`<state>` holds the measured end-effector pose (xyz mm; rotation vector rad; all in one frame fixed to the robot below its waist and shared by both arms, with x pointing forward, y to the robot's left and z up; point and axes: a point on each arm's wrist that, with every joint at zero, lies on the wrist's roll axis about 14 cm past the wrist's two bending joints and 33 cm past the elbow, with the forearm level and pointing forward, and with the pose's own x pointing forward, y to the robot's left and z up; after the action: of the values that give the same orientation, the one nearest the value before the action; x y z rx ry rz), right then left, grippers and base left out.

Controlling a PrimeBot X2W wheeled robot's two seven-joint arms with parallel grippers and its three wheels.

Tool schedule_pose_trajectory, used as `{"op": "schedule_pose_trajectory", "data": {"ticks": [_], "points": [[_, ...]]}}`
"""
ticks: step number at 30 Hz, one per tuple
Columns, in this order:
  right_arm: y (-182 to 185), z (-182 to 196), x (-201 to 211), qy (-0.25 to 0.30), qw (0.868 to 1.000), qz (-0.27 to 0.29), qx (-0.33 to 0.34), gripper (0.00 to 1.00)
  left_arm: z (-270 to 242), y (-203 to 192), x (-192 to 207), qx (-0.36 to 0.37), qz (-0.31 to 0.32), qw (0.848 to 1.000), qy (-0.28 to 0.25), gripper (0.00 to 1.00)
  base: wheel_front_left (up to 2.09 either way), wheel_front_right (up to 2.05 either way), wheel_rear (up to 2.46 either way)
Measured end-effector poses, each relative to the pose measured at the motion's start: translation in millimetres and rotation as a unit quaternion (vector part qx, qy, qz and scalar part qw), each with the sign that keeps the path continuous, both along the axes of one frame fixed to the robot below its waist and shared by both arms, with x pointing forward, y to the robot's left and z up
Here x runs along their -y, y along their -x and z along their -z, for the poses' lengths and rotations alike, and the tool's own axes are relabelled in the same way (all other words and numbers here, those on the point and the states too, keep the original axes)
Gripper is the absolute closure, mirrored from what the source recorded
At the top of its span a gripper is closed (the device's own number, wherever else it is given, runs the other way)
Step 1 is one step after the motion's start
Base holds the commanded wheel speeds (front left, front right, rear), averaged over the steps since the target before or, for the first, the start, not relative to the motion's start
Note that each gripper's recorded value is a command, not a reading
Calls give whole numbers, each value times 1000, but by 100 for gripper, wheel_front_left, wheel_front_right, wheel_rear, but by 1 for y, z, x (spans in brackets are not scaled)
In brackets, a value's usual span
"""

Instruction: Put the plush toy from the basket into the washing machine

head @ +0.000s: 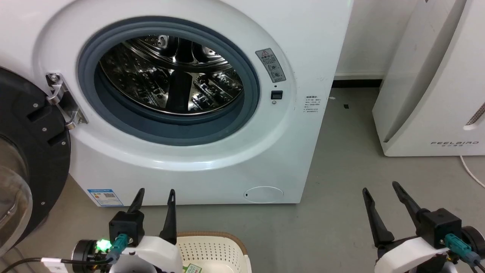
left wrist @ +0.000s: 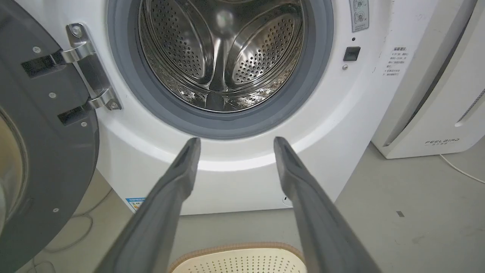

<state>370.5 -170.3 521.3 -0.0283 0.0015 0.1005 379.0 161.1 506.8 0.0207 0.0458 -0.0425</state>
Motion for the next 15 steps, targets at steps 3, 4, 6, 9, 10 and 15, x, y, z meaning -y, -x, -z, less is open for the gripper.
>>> {"op": "schedule_pose_trajectory", "data": {"ticks": [3,4,6,9,10,15], "points": [[-1,2,2,0,1000,3,0,0,8,-2,3,-11,5,1000,1,0,0,0,0],[-1,3,2,0,1000,4,-1,0,12,-3,4,-17,6,1000,3,0,0,0,0],[-2,4,4,0,1000,6,-3,0,20,-4,6,-27,9,1000,4,0,0,0,0],[-3,8,6,0,1000,8,-6,0,29,-9,10,-40,14,999,7,0,0,0,0],[-4,9,6,0,1000,9,-6,0,33,-10,11,-44,16,999,6,0,0,0,0],[-7,14,10,-1,1000,15,-12,0,51,-15,16,-70,23,997,10,0,0,0,0]]}}
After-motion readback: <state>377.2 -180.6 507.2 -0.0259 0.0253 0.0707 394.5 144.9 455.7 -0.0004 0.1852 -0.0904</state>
